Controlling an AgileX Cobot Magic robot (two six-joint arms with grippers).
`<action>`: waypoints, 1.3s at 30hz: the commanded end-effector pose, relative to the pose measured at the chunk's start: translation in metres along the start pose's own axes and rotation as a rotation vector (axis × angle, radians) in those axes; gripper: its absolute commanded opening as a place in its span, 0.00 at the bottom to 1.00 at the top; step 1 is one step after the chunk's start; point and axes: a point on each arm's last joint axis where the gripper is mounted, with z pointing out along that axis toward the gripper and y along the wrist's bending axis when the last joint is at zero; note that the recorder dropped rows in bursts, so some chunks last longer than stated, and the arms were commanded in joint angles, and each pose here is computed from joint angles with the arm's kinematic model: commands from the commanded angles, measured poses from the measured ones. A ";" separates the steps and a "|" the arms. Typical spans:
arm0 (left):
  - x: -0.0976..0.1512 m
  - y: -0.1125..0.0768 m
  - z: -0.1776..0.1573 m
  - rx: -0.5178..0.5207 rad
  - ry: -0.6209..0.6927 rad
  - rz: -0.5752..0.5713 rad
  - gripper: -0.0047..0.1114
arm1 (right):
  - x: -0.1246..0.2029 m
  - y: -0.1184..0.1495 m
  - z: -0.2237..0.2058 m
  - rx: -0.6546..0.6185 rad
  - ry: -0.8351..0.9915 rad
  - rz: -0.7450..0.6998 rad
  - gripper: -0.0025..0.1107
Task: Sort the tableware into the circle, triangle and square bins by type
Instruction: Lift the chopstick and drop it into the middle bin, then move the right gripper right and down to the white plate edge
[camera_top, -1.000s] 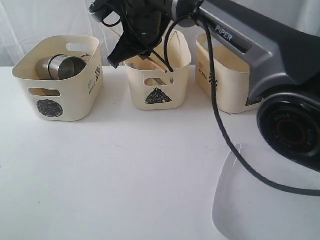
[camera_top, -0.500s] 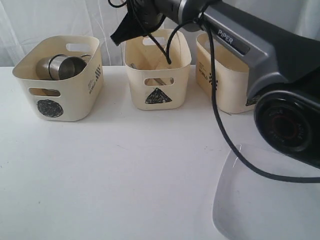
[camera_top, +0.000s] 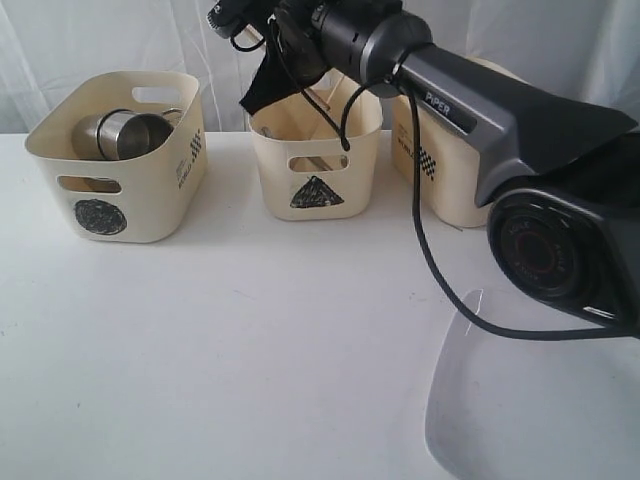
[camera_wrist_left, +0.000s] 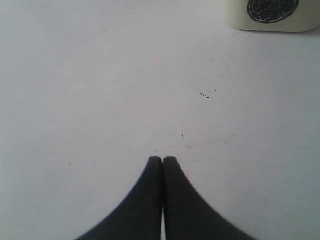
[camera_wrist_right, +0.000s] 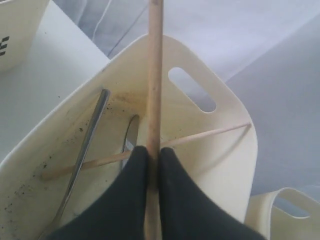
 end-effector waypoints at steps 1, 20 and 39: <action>0.001 0.000 0.000 0.005 0.003 0.000 0.04 | 0.004 -0.004 -0.003 0.001 0.049 -0.005 0.12; 0.001 0.000 0.000 0.005 0.003 0.000 0.04 | 0.045 -0.017 -0.019 0.014 0.497 0.086 0.10; 0.001 0.000 0.000 0.005 0.002 0.000 0.04 | 0.116 -0.144 -0.179 0.107 0.199 0.491 0.02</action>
